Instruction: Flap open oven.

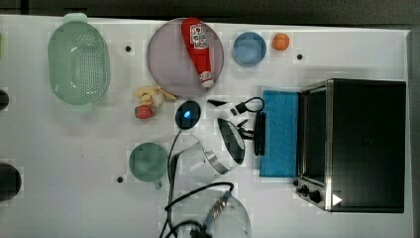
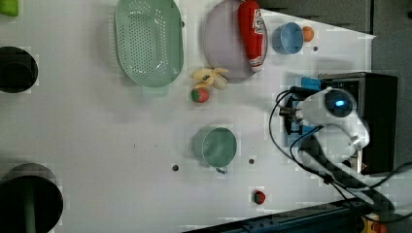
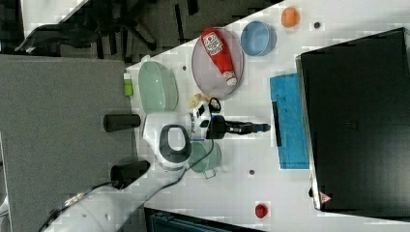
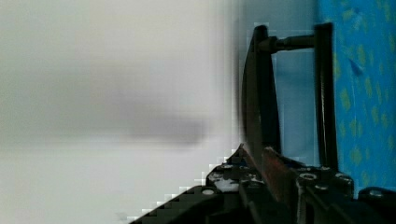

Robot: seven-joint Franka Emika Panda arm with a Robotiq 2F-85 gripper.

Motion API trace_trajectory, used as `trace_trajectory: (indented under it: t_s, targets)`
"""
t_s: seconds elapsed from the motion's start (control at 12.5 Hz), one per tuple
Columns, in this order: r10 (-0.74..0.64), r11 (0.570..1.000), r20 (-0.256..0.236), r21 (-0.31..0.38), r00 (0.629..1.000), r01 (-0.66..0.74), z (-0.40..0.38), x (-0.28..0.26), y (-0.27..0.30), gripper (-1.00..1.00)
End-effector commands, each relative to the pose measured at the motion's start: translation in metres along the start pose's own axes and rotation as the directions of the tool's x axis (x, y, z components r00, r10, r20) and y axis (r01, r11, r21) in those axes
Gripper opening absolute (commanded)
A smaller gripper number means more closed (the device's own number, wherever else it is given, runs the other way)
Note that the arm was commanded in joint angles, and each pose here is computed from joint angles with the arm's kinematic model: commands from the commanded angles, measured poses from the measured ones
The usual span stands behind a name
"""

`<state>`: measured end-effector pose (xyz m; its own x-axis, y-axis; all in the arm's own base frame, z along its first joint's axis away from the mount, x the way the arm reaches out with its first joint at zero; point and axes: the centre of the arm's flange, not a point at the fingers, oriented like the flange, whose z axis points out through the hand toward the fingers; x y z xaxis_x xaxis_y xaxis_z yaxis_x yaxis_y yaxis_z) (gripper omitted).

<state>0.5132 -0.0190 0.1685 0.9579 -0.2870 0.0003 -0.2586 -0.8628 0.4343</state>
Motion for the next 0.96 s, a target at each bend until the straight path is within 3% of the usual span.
trace_trajectory:
  t_s: [0.08, 0.24, 0.4, 0.48, 0.8, 0.88, 0.96]
  targets:
    - [0.363, 0.912, -0.055, 0.225, 0.93, -0.342, -0.121, 0.043, 0.054, -0.65]
    - [0.505, 0.801, 0.044, 0.347, 0.862, -0.487, -0.18, 0.047, 0.089, -0.65]
    - [0.552, 0.727, 0.158, 0.391, 0.819, -0.565, -0.235, 0.039, 0.121, -0.65]
    - [0.552, 0.716, 0.199, 0.384, 0.81, -0.583, -0.263, 0.032, 0.138, -0.65]
    - [0.533, 0.737, 0.263, 0.322, 0.804, -0.594, -0.355, 0.006, 0.196, -0.65]
    - [0.547, 0.73, 0.293, 0.292, 0.784, -0.618, -0.364, 0.0, 0.204, -0.65]
    - [0.555, 0.721, 0.286, 0.302, 0.781, -0.623, -0.375, 0.0, 0.209, -0.65]
